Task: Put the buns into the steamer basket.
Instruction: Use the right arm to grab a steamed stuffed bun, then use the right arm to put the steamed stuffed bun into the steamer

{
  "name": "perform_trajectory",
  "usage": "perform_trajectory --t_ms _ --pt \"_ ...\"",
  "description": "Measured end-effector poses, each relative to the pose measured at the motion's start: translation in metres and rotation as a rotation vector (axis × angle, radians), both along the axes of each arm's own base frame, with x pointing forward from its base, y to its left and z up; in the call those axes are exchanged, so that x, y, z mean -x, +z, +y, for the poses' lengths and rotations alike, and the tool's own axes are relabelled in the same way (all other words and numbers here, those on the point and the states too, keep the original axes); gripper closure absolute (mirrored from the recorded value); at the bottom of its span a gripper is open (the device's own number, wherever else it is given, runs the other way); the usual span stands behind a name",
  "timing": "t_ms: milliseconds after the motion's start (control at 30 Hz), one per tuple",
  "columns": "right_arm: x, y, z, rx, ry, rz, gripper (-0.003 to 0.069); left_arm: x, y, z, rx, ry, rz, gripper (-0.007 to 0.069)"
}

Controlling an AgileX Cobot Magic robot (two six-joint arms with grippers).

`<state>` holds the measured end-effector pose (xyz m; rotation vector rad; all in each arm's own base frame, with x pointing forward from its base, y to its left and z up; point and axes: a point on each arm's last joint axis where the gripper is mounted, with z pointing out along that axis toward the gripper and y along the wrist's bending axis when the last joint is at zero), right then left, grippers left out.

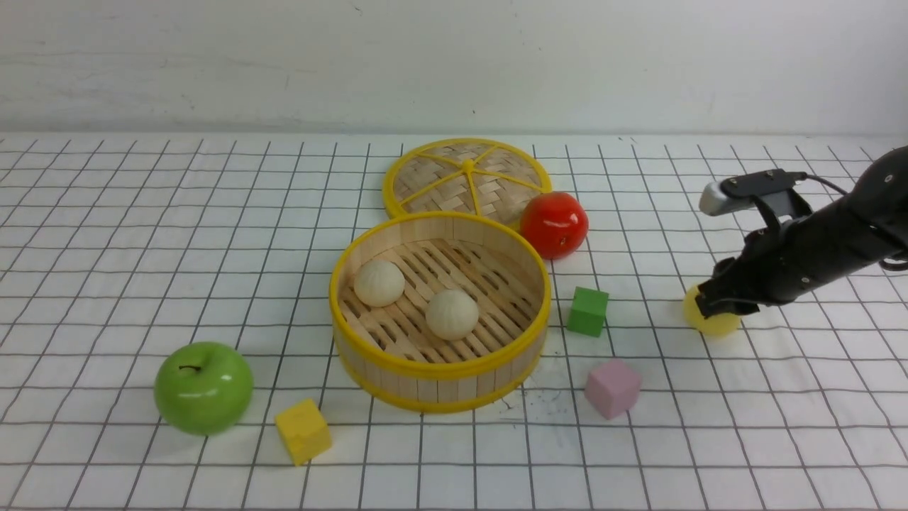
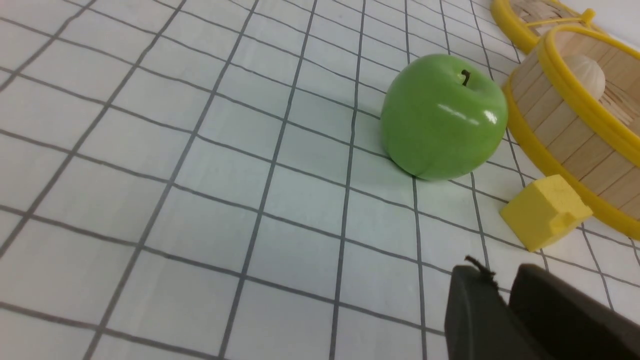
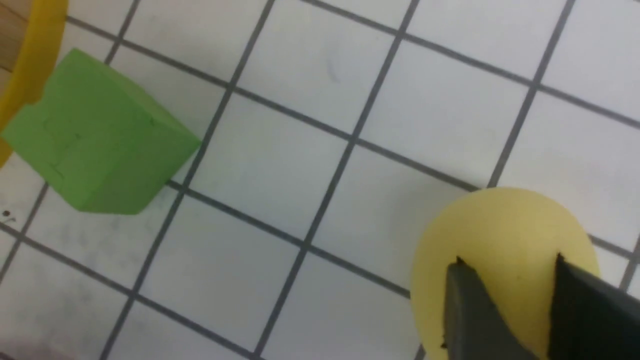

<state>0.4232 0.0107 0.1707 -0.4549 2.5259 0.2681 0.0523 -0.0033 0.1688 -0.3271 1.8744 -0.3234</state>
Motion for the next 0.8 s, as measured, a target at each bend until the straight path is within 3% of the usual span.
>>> perform_trajectory --t_ms 100,200,367,567,800 --pt "0.000 0.001 0.000 -0.001 0.002 0.000 0.0607 0.000 0.000 0.000 0.000 0.000 0.000 0.0519" --pt "0.000 0.007 0.001 -0.010 0.014 -0.001 0.0652 0.000 0.000 0.000 0.000 0.000 0.000 0.0519" --pt "-0.007 0.029 0.018 -0.152 0.017 -0.003 0.0652 0.000 0.000 0.000 0.000 0.000 0.000 0.0519" --pt "-0.014 0.065 0.080 -0.397 0.073 -0.067 0.0648 0.000 0.000 0.000 0.000 0.000 0.000 0.0519" --pt "-0.007 0.075 0.142 -0.408 0.213 -0.183 0.0643 0.000 0.000 0.000 0.007 0.000 0.000 0.0519"
